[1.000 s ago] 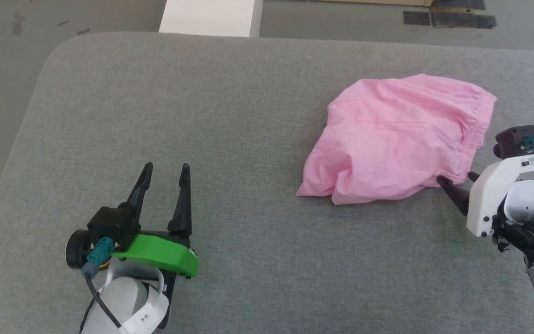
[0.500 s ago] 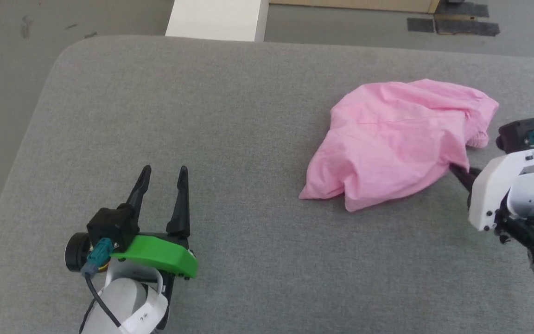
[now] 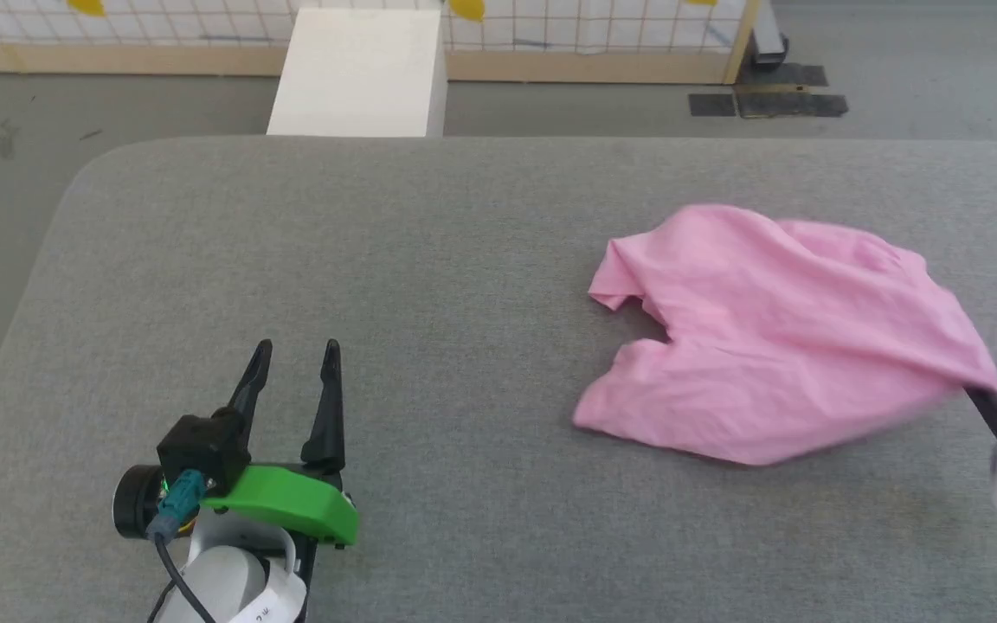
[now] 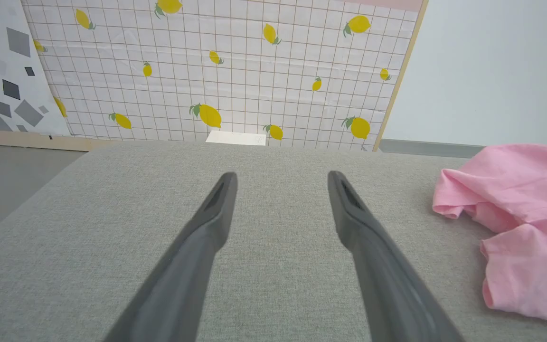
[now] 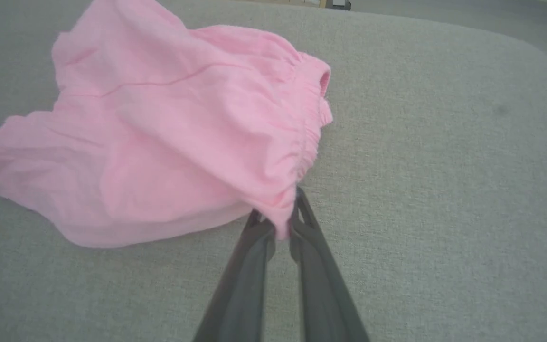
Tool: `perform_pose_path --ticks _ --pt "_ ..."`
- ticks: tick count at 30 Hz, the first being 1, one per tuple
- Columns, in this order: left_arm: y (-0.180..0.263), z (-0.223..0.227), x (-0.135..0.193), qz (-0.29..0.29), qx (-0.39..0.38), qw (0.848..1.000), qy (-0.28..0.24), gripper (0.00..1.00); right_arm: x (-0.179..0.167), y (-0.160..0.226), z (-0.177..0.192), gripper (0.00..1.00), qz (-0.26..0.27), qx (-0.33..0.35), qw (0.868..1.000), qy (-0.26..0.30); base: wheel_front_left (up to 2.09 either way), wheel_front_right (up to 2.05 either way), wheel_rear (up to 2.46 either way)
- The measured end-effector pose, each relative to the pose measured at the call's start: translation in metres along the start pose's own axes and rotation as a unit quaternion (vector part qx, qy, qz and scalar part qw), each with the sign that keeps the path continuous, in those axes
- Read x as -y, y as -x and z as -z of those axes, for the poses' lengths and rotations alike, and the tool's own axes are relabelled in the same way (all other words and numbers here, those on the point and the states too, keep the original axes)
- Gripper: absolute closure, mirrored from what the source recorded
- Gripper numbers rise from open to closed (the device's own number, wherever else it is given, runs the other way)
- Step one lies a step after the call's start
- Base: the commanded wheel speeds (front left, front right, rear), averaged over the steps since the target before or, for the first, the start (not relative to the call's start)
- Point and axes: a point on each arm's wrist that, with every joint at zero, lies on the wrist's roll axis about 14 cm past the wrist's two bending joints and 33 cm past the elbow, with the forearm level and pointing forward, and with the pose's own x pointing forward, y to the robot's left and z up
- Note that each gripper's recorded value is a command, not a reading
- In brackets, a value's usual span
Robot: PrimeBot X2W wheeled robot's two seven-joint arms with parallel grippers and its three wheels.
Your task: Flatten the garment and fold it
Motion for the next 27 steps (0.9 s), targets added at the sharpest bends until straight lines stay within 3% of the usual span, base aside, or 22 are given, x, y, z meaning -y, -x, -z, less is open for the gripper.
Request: perform_pose_path --ticks 5,10,12,13,18,22,27 --pt "-0.002 -0.002 0.007 0.012 0.001 1.0 -0.001 0.0 0.029 0.029 0.056 1.0 0.056 -0.062 0.995 -0.059 0.0 0.0 0.0" --pt "-0.001 0.0 0.007 0.013 -0.006 1.0 -0.004 0.0 0.033 0.036 0.096 1.0 0.08 -0.09 0.987 -0.11 0.0 0.0 0.0" --pt "0.0 0.003 0.008 0.015 -0.012 1.0 -0.004 0.0 0.028 0.034 0.101 0.46 0.079 -0.083 0.986 -0.121 0.0 0.0 0.0" --pt "0.001 0.004 0.008 0.015 -0.014 1.0 -0.005 0.0 0.027 0.033 0.101 0.0 0.08 -0.075 0.986 -0.124 0.0 0.0 0.0" --pt "0.004 0.003 0.011 0.021 -0.017 1.0 -0.006 0.0 0.023 0.031 0.079 0.0 0.09 0.017 0.989 -0.119 0.0 0.0 0.0" --pt "0.009 0.0 0.014 0.024 -0.016 1.0 -0.004 0.0 0.016 0.037 0.05 0.0 0.096 0.113 0.983 -0.11 0.0 0.0 0.0" --pt "0.016 0.001 0.022 0.034 -0.025 0.999 -0.002 0.0 -0.002 0.049 0.029 0.0 0.084 0.187 0.975 -0.087 0.0 0.0 0.0"
